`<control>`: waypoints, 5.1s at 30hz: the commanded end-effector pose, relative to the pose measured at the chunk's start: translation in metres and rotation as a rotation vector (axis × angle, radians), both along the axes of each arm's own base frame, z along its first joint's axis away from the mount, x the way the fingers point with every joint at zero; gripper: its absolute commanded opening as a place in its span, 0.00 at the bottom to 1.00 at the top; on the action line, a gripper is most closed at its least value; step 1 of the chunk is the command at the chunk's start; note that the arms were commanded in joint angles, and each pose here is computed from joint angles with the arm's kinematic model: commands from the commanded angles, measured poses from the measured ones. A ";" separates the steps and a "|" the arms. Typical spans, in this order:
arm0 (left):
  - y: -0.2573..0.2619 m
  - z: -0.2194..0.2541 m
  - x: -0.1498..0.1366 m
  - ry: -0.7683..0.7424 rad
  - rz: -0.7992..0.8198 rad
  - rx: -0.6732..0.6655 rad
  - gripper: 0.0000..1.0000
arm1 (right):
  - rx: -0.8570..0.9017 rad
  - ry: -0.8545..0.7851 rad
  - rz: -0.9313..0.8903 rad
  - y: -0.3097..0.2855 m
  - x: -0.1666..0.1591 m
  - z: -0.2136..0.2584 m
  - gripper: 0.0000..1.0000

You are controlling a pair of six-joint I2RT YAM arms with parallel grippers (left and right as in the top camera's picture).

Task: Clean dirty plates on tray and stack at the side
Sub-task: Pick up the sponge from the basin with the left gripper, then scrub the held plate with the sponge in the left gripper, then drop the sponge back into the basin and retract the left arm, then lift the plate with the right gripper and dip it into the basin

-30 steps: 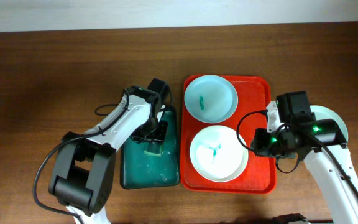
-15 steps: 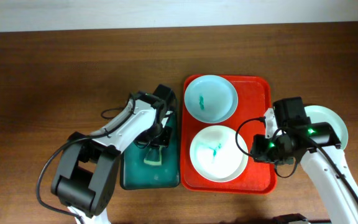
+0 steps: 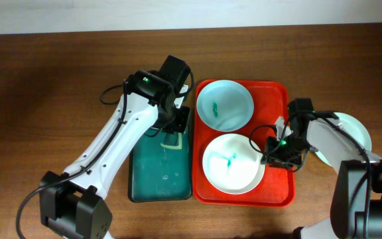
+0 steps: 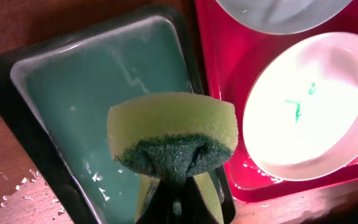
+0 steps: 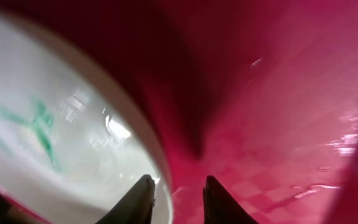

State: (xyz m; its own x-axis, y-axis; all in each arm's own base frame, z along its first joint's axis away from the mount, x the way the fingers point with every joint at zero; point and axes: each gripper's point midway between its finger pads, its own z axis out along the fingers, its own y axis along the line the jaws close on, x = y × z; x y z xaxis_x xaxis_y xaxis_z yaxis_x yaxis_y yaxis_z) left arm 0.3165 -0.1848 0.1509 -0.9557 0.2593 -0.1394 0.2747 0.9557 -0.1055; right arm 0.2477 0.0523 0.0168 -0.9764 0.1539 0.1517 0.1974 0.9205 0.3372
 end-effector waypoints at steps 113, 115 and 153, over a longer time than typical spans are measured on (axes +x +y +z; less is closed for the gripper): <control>0.043 -0.109 -0.006 0.268 0.269 0.278 0.20 | -0.103 0.053 -0.067 -0.014 -0.021 -0.030 0.06; 0.046 -0.076 0.000 0.192 0.287 0.225 0.39 | -0.103 -0.001 -0.070 -0.014 -0.008 -0.031 0.06; 0.132 0.121 -0.030 -0.322 0.475 -0.052 1.00 | -0.459 -0.905 0.377 0.193 0.058 0.157 0.04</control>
State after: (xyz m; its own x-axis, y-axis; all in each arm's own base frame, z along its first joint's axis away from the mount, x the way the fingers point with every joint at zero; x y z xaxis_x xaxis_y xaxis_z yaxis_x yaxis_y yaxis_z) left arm 0.2867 -0.0543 0.2714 -0.8712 -0.2144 -0.4416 -0.1672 0.9754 -0.1437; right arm 0.3000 0.2417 0.1451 -0.7687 -0.2731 -0.5784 -0.2741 0.9577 -0.0879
